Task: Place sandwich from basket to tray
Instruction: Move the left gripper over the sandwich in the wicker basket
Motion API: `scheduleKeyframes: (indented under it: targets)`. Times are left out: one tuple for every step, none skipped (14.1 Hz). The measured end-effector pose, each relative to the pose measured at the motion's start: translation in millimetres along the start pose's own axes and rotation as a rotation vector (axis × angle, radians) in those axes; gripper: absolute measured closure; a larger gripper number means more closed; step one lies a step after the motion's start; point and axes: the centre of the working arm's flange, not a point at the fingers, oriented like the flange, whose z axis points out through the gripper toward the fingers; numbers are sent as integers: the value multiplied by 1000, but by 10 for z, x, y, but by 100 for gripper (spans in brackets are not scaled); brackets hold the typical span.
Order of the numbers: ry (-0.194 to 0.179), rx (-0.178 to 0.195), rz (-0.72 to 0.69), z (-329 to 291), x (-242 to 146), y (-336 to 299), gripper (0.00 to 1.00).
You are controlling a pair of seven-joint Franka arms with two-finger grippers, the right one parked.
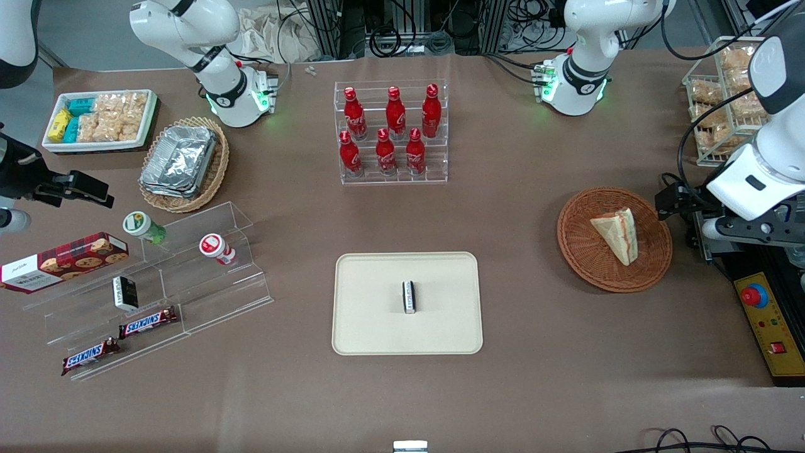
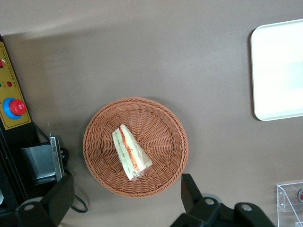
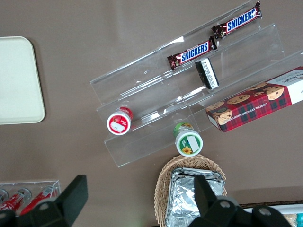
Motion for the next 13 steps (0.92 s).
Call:
scheduleKeyframes:
  targets:
    - [1,0,-1,-1,18,-8,0]
    - [0,0,-1,10,34,-13,0]
    - [-1,0,-1,23,44,-16,0]
    - [-3,-1,-1,35,53,-19,0]
    - [-8,-2,-2,56,59,-22,0]
    - [-17,-2,-9,90,62,-26,0]
    - [-35,-2,-28,166,59,-27,0]
    - [-56,-2,-58,278,48,-24,0]
    - [-77,-1,-94,411,29,-15,0]
    - [-92,2,-125,558,6,2,0]
    - [-95,5,-148,727,-22,26,0]
    - [-85,9,-173,911,-69,54,0]
    - [-71,13,-217,1106,-144,83,0]
